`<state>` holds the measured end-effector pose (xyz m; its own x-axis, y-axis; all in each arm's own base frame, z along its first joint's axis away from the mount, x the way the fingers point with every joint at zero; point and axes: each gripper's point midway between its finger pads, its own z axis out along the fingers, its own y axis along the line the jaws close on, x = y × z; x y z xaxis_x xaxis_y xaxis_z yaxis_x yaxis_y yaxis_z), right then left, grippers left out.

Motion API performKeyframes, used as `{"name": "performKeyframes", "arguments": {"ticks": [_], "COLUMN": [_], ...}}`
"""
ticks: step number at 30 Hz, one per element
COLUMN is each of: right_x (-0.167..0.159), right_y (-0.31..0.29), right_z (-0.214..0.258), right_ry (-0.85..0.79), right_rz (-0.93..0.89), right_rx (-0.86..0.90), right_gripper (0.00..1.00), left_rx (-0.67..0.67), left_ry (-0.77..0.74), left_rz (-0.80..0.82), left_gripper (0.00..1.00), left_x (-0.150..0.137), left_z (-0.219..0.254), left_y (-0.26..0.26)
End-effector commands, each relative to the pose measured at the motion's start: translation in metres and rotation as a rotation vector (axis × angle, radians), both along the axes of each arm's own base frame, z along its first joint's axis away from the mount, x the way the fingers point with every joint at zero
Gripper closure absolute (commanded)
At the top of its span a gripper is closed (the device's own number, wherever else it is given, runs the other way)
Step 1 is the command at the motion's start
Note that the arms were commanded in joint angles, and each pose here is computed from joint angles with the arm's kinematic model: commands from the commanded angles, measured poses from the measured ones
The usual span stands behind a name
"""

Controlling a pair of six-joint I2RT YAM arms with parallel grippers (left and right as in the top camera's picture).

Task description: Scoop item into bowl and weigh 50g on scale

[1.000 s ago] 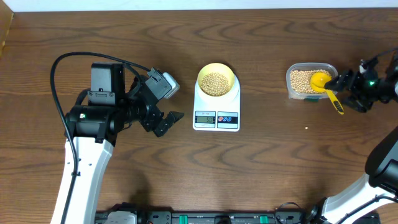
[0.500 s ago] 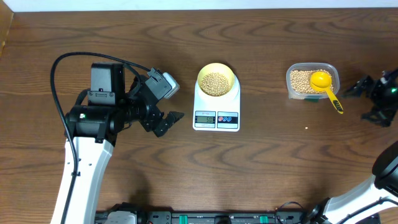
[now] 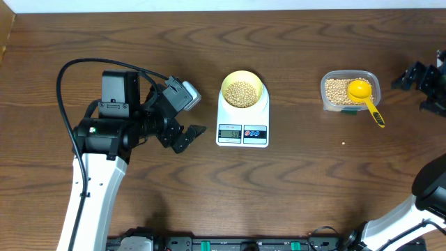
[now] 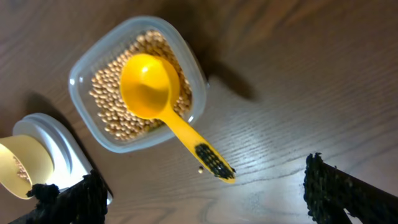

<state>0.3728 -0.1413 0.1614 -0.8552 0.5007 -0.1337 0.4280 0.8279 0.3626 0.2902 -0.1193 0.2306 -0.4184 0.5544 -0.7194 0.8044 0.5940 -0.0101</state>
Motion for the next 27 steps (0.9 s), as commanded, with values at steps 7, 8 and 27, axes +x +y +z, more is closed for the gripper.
{"name": "performKeyframes", "arguments": {"ticks": [7,8,27], "right_x": [0.023,0.025,-0.016], "right_y": [0.022,0.024,0.065], "right_z": [0.039,0.041,0.186], "right_ry": [-0.108,-0.110,-0.389], "right_rz": [0.038,0.029,0.059], "right_rx": [0.014,0.021,-0.090], "right_gripper": [0.02,0.02,0.01], "left_rx": [-0.014,-0.014,-0.014], "left_ry": [-0.007,-0.007,-0.007], "left_rz": [0.008,0.007,0.008], "left_gripper": [0.01,0.01,0.01], "left_x": [0.002,0.002,0.002], "left_z": [0.006,0.006,0.006], "left_y": [0.000,0.000,0.000]}}
